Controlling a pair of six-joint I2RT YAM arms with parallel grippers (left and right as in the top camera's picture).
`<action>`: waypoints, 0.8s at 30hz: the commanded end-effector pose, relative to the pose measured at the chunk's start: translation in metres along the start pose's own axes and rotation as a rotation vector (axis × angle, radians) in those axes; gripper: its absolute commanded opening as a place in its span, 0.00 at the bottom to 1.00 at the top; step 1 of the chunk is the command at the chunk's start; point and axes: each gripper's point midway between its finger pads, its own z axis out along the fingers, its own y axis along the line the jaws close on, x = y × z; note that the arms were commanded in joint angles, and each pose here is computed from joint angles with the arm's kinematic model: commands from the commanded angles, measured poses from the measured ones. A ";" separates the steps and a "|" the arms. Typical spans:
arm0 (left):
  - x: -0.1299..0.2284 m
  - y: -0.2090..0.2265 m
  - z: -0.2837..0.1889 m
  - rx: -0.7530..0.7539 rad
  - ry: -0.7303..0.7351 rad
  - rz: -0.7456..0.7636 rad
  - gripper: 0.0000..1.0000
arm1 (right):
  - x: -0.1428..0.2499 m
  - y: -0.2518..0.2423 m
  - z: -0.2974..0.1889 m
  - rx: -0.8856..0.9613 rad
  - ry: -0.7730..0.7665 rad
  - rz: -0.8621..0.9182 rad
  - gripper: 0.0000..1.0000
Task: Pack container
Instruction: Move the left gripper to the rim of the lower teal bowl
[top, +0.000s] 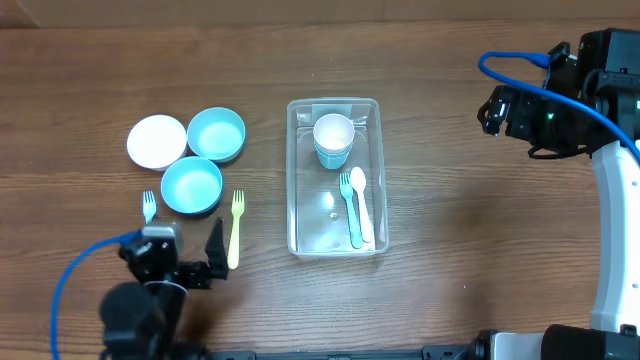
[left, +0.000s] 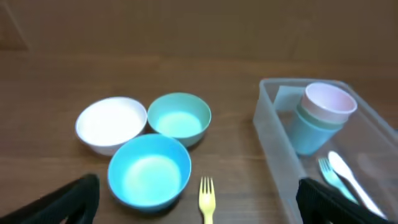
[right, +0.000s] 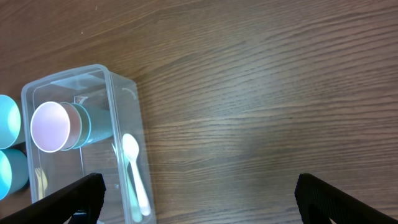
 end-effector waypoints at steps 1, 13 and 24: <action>-0.042 0.002 0.000 -0.031 0.169 0.009 1.00 | -0.007 0.001 -0.008 0.000 -0.033 -0.001 1.00; -0.014 -0.008 0.086 0.056 0.901 -0.112 0.92 | -0.007 0.001 -0.008 0.000 -0.033 -0.001 1.00; 0.084 -0.012 0.128 0.010 1.203 -0.018 0.29 | -0.007 0.001 -0.008 0.000 -0.033 -0.001 1.00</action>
